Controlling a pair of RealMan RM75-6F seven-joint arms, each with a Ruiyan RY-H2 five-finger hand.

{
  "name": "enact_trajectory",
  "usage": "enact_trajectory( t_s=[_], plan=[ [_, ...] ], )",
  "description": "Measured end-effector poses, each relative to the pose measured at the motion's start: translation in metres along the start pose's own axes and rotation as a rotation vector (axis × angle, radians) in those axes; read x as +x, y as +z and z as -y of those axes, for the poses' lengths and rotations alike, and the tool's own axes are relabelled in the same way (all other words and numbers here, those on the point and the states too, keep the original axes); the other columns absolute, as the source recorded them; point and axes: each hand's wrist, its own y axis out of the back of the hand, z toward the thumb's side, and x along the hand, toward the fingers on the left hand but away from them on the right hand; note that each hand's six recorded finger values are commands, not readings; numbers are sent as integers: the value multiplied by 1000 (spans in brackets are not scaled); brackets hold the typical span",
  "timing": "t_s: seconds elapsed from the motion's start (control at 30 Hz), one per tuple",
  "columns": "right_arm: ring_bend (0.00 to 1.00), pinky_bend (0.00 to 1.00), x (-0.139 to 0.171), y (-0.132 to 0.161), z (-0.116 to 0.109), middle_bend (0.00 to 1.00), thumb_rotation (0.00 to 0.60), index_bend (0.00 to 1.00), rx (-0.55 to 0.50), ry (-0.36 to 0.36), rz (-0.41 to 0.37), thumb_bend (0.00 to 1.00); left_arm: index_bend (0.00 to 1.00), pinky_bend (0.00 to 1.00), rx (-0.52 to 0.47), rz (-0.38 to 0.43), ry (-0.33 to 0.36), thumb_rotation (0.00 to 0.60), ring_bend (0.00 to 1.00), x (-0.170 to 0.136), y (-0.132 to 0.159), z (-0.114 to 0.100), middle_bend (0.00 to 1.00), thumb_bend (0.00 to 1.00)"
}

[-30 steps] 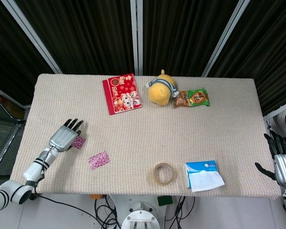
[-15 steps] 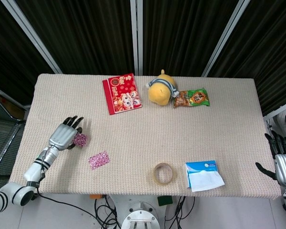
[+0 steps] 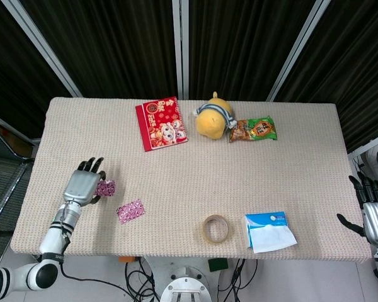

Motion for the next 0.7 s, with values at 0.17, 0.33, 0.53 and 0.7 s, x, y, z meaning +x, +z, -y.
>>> enact_trajectory(
  t_s=[0.17,0.33,0.53,0.7],
  plan=[
    [0,0,2,-1,-1,0,600,0,-6,-4,-7,418,516,130,-5,-86,-127,600,0,-19,16,10,27,207],
    [0,0,3,1,0,0,600,0,-12,-1,-16,420,517,132,-33,-99,-204,600,0,-30,48,13,27,207],
    [0,0,4,3,0,0,600,0,-11,-2,-24,420,543,133,-52,-54,-200,599,0,-30,81,11,38,207],
    [0,0,4,3,0,0,600,0,-9,0,-21,418,554,134,-51,-44,-196,590,0,-27,95,14,41,208]
  ],
)
